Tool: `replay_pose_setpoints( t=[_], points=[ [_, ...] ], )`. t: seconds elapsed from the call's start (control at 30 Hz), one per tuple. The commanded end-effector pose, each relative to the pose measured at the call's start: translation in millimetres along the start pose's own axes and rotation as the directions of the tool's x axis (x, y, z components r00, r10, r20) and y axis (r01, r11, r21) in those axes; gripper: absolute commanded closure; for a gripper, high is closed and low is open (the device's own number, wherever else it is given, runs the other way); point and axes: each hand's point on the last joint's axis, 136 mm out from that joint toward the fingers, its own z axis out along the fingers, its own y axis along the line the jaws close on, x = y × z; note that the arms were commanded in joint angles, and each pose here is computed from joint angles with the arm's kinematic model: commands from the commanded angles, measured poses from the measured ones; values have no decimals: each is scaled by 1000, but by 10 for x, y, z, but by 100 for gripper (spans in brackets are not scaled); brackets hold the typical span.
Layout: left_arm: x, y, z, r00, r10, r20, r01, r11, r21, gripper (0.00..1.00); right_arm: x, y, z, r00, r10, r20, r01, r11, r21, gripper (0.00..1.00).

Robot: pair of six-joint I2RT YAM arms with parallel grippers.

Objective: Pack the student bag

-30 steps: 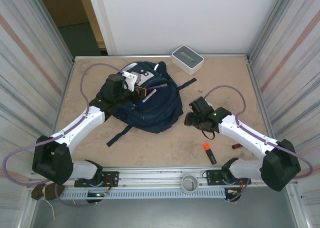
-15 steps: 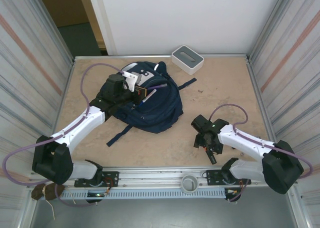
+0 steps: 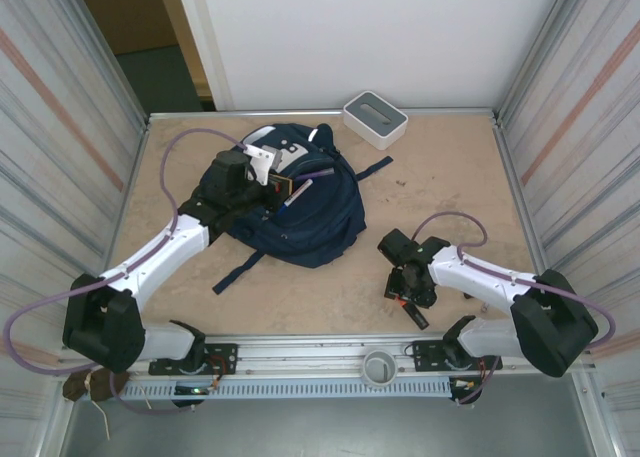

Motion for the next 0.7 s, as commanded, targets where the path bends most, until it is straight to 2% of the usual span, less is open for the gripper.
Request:
replay_pose_setpoints(
  t=[0.0, 0.13, 0.37, 0.5, 0.67],
  points=[
    [-288, -153, -173, 992, 51, 112, -55, 998, 34, 100, 58, 75, -27, 999, -24, -20, 24, 999, -28, 48],
    [-284, -158, -189, 992, 53, 114, -57, 998, 34, 100, 75, -44, 3, 998, -46, -35, 48, 998, 32, 47],
    [-264, -159, -199, 992, 52, 111, -56, 998, 35, 100, 66, -49, 35, 997, -63, -50, 66, 997, 45, 45],
    [-277, -165, -209, 992, 52, 116, -57, 998, 35, 100, 45, -65, 59, 996, -66, -56, 69, 997, 46, 52],
    [-283, -169, -215, 992, 54, 117, -58, 998, 36, 100, -153, 18, -35, 999, -48, -1, 48, 999, -10, 64]
  ],
)
